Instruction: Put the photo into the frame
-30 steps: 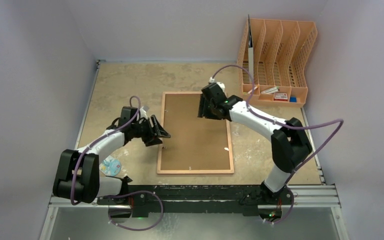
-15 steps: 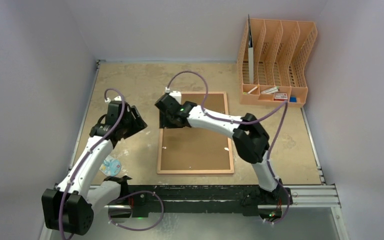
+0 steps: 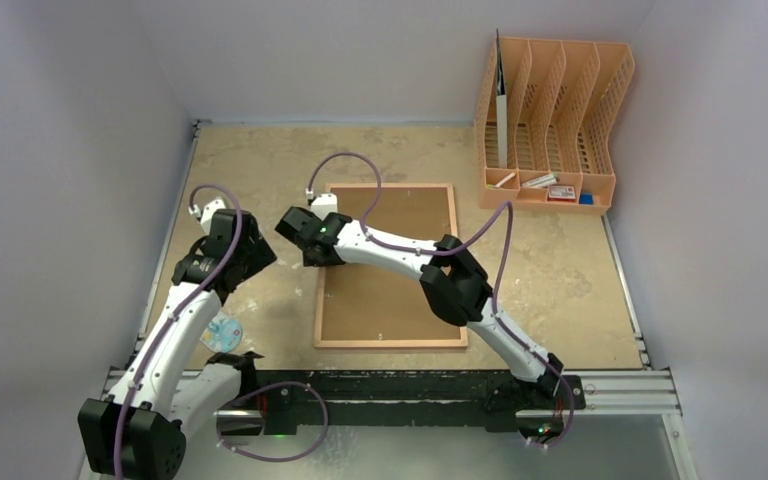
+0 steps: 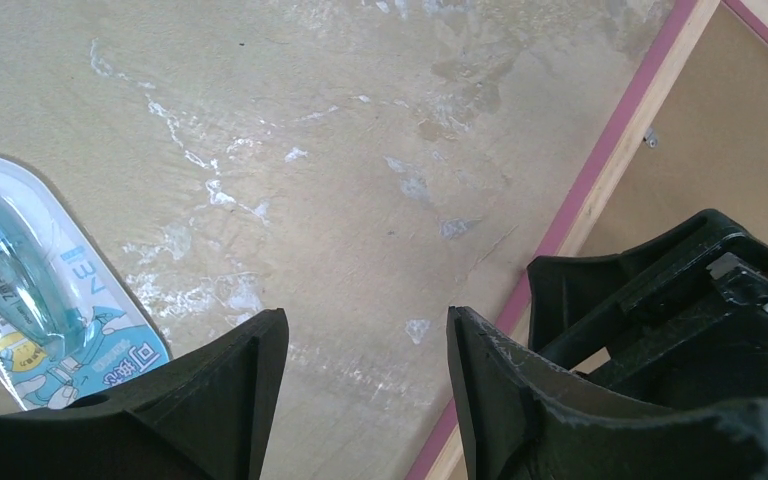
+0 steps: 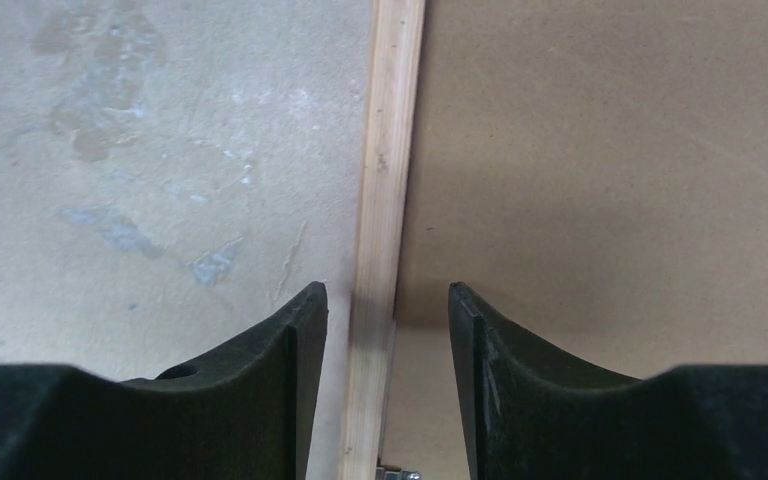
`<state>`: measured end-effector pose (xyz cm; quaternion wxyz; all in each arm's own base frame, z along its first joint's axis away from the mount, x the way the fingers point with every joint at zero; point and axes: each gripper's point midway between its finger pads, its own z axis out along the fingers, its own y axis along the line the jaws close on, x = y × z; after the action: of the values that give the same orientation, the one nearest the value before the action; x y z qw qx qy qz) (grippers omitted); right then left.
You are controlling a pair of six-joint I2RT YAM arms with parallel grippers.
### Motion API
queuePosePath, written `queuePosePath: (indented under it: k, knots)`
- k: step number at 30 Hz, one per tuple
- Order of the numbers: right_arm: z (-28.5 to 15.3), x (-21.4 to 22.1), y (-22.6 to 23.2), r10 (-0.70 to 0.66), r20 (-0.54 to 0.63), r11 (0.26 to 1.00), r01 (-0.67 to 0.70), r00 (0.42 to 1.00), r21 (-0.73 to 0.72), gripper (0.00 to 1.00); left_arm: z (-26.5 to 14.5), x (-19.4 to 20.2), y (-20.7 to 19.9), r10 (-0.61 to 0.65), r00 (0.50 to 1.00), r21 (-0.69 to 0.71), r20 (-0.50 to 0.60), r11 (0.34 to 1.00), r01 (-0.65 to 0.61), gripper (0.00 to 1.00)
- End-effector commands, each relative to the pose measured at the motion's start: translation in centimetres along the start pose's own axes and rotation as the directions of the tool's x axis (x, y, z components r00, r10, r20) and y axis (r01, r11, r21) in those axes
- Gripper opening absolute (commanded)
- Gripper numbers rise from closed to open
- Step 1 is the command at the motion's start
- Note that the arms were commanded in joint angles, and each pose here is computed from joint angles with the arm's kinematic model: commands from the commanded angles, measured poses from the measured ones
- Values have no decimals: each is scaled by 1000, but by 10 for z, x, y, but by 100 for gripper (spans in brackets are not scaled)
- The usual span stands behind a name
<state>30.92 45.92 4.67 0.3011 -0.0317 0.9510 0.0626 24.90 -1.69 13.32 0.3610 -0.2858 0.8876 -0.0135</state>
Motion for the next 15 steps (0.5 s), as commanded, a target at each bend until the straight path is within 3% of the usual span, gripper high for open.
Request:
queuePosePath:
  k: [1,11,15]
  knots:
    - [-10,-15,-8,7,68,997,-12,998,71,50,1,-3,4,-39,999,-18,21,999,39,62]
    - [2,-12,-1,-36,62,998,32,997,61,48,9,20,1,-91,995,25,-32,995,92,61]
    - [9,-4,-2,-49,43,996,46,998,70,41,11,26,3,-113,993,24,-40,993,114,61]
